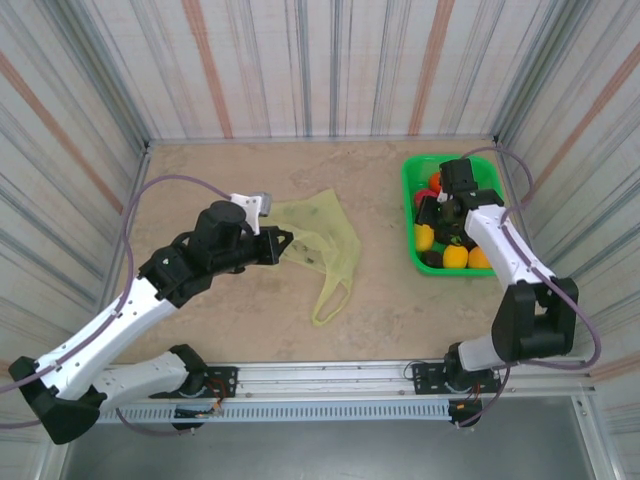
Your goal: Place the fake fruits into the plastic bag and tie a complex knot
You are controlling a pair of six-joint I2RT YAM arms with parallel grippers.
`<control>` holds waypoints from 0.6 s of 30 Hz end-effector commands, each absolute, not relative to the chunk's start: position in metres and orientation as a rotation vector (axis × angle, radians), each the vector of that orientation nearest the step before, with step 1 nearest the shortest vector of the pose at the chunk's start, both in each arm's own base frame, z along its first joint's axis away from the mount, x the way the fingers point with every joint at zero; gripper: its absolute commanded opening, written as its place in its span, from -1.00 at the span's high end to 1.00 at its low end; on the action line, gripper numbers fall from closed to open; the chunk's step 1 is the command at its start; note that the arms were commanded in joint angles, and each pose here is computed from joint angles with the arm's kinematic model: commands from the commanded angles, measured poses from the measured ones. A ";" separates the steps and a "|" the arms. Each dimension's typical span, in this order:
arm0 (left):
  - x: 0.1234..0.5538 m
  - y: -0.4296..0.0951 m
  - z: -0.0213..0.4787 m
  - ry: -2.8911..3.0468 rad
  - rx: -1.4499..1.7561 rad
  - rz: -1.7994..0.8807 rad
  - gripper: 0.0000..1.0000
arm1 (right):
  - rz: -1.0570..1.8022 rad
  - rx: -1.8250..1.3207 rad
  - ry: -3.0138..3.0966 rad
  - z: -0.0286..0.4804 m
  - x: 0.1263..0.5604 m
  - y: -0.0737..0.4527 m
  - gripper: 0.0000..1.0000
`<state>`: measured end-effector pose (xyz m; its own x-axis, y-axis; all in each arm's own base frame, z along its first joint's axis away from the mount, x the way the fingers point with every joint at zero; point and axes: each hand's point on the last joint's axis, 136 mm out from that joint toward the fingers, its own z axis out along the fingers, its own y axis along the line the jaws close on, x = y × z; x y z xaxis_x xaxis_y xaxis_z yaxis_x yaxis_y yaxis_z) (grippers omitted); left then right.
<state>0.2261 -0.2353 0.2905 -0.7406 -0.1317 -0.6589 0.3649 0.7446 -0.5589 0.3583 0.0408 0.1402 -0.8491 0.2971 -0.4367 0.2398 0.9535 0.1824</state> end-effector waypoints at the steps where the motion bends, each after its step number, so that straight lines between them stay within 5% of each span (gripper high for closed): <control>1: 0.224 -0.232 0.302 2.216 0.212 -0.890 1.00 | 0.117 0.432 2.668 0.128 0.369 0.035 -0.27; 18: 0.222 -0.219 0.310 2.206 0.203 -0.872 1.00 | 0.017 0.399 2.895 0.035 0.397 0.033 -0.34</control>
